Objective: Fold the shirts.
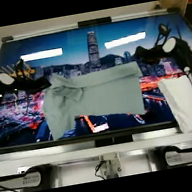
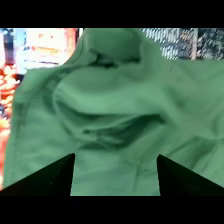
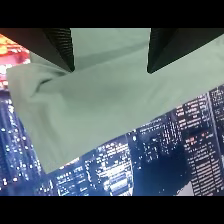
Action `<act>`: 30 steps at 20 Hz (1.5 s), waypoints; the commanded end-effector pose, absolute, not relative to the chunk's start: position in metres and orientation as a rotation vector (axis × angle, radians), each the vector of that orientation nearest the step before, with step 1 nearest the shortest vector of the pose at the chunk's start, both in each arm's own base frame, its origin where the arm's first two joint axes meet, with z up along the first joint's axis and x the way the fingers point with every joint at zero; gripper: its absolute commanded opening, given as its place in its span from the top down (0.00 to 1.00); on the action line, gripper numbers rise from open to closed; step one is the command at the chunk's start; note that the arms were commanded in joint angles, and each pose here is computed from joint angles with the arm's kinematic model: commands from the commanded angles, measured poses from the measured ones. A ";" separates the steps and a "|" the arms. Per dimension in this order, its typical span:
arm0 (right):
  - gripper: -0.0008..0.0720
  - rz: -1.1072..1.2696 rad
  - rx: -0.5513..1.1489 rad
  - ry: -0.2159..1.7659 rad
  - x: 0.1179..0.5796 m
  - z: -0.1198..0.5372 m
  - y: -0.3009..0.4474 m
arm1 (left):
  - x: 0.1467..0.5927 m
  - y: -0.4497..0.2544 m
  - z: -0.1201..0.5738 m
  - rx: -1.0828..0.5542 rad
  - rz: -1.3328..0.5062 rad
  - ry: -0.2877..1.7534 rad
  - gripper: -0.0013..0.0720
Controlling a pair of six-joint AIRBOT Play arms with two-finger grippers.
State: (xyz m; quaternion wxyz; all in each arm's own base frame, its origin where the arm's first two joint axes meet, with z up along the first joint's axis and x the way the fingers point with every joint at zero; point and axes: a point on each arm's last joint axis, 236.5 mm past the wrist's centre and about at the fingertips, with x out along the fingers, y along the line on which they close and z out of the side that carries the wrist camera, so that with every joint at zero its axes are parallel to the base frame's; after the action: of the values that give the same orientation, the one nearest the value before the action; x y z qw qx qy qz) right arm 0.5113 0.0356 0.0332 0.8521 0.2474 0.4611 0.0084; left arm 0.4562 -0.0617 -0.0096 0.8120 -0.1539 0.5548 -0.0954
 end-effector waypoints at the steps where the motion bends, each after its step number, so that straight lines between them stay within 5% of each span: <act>1: 0.21 0.012 0.399 1.205 0.445 0.033 0.005 | 0.371 0.015 -0.012 -0.249 -0.112 1.549 0.17; 6: 0.21 0.067 0.394 1.584 0.349 0.004 -0.005 | 0.333 0.023 -0.066 -0.557 -0.075 1.576 0.17; 12: 0.21 0.117 0.410 1.567 0.355 -0.004 0.021 | 0.352 -0.005 -0.103 -0.608 -0.106 1.491 0.18; 14: 0.21 0.105 0.414 1.566 0.355 -0.004 0.020 | 0.350 -0.016 -0.114 -0.594 -0.125 1.525 0.31; 18: 0.19 0.063 0.351 1.697 0.320 -0.030 0.006 | 0.362 -0.022 -0.114 -0.574 -0.119 1.492 0.88; 19: 0.12 0.050 0.367 1.752 0.302 -0.046 0.005 | 0.364 -0.021 -0.110 -0.568 -0.125 1.484 0.94; 30: 0.13 0.045 0.677 1.690 0.286 -0.111 0.049 | 0.377 -0.019 -0.051 -0.494 -0.160 1.327 0.94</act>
State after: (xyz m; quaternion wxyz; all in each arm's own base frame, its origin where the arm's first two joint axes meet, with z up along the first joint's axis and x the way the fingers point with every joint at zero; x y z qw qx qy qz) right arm 0.2790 0.0357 -0.1031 0.6056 0.2564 0.7532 0.0143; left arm 0.3747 -0.0187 -0.0630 0.7456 -0.2302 0.6213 -0.0705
